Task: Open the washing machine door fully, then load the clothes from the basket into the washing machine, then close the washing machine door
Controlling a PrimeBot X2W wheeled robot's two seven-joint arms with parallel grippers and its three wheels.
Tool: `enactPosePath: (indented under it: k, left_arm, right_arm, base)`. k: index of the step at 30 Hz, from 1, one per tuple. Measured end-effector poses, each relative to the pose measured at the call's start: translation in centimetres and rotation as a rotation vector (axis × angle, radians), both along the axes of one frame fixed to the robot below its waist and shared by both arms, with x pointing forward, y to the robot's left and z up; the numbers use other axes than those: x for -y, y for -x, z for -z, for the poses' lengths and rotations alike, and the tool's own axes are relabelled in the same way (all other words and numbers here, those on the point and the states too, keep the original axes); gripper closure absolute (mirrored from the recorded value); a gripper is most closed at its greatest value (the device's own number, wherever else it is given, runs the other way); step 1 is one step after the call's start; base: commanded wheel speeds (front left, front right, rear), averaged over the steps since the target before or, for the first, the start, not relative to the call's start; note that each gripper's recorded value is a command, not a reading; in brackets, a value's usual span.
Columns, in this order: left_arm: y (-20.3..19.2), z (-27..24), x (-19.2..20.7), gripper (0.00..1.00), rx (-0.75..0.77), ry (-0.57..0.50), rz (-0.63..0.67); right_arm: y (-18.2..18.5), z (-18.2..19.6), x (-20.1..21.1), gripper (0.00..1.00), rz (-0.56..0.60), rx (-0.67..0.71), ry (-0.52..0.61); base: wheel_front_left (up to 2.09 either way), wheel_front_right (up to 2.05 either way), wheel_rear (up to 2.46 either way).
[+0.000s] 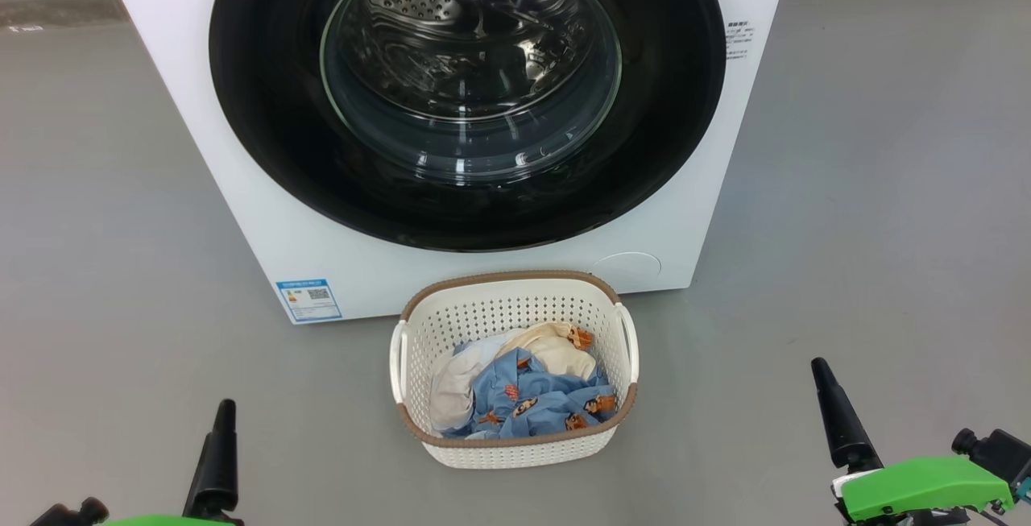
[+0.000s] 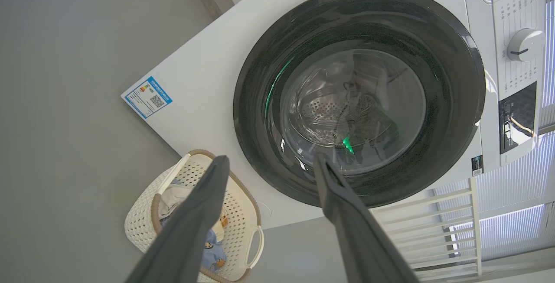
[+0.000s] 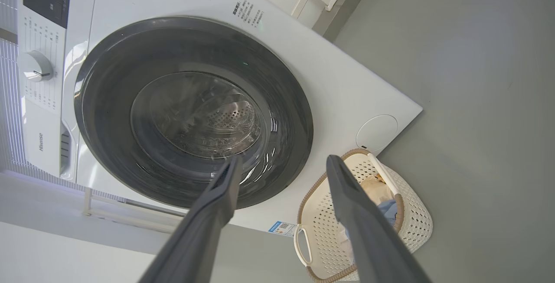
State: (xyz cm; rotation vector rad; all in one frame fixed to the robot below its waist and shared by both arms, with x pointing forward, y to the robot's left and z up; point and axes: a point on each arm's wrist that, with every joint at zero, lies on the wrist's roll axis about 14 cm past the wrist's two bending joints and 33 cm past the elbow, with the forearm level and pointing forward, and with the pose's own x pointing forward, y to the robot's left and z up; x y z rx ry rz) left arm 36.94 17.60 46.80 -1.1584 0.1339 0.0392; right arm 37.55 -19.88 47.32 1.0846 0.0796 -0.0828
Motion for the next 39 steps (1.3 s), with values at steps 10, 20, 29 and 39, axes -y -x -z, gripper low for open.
enactPosePath:
  k: [10, 20, 29, 39]
  left_arm:
    - [0.1, -0.3, 0.0, 0.00, 0.019, -0.163, 0.025]
    - [0.3, -0.3, 0.1, 0.00, 0.033, -0.293, 0.042]
    - [0.5, -0.4, -0.2, 0.00, 0.046, -0.412, 0.048]
    - [0.6, -0.4, -0.2, 0.00, 0.062, -0.538, 0.061]
  right_arm:
    - [0.0, 0.2, -0.6, 0.00, -0.040, -0.008, 0.157]
    - [-0.3, 0.1, -1.4, 0.00, -0.090, -0.006, 0.293]
    - [-0.4, -0.1, -1.7, 0.00, -0.123, 0.000, 0.414]
    - [-0.7, -0.6, -2.0, 0.00, -0.144, 0.024, 0.543]
  base:
    - [0.00, 0.00, 0.00]
    - [0.00, 0.00, 0.00]
    - [0.00, 0.00, 0.00]
    - [0.00, 0.00, 0.00]
